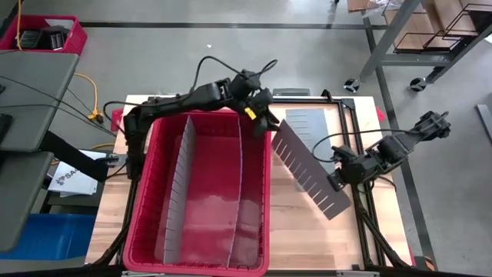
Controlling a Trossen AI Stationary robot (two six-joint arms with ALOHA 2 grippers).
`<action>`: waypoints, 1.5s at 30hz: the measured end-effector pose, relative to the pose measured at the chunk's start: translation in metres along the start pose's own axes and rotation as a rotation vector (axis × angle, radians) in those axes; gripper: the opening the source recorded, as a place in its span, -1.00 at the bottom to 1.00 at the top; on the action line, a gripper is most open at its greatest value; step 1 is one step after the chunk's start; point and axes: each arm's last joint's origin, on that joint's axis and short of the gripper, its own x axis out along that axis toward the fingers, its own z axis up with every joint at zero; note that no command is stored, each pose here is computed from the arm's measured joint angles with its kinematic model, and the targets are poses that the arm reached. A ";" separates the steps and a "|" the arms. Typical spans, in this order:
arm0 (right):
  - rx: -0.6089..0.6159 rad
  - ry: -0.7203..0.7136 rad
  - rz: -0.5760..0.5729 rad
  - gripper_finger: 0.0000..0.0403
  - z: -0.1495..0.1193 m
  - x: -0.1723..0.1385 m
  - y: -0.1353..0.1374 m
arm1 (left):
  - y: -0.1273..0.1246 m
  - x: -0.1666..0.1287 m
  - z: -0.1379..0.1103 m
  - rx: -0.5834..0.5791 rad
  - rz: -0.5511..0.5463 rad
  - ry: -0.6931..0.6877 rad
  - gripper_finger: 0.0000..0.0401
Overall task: Sort blocks
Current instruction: Assemble the bin divider into the red bin
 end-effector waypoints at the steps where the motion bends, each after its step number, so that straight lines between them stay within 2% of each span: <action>1: -0.007 0.002 -0.005 -1.00 0.000 -0.002 0.000 | 0.006 0.003 -0.001 0.009 0.000 0.007 -0.04; 7: -0.033 0.036 -0.007 -1.00 0.000 -0.007 0.001 | 0.029 0.025 -0.006 0.140 0.044 0.137 -0.03; 13: -0.032 0.074 -0.012 -1.00 -0.001 -0.004 0.005 | 0.016 0.047 0.011 0.525 0.141 0.197 -0.03; 15: -0.033 0.075 -0.011 -1.00 -0.001 -0.004 0.005 | 0.015 0.059 0.012 0.583 0.134 0.199 -0.03; 19: -0.040 0.077 -0.011 -1.00 -0.001 -0.003 0.005 | 0.014 0.082 0.001 0.600 0.083 0.224 -0.03; 23: -0.040 0.076 -0.009 -1.00 -0.001 -0.003 0.005 | 0.002 0.097 -0.010 0.664 0.048 0.263 -0.03; 29: -0.032 0.077 0.009 -1.00 -0.001 -0.003 0.007 | -0.007 0.113 -0.009 0.738 0.155 0.210 -0.03; 33: -0.039 0.076 0.012 -1.00 -0.001 -0.002 0.010 | -0.007 0.118 -0.009 0.762 0.164 0.185 -0.03; 42: -0.122 0.083 -0.003 -1.00 -0.001 0.002 0.012 | -0.004 0.128 -0.019 0.744 0.106 0.231 -0.04; 45: -0.132 0.089 -0.022 -1.00 -0.001 0.001 0.010 | -0.006 0.129 -0.023 0.699 0.063 0.255 -0.04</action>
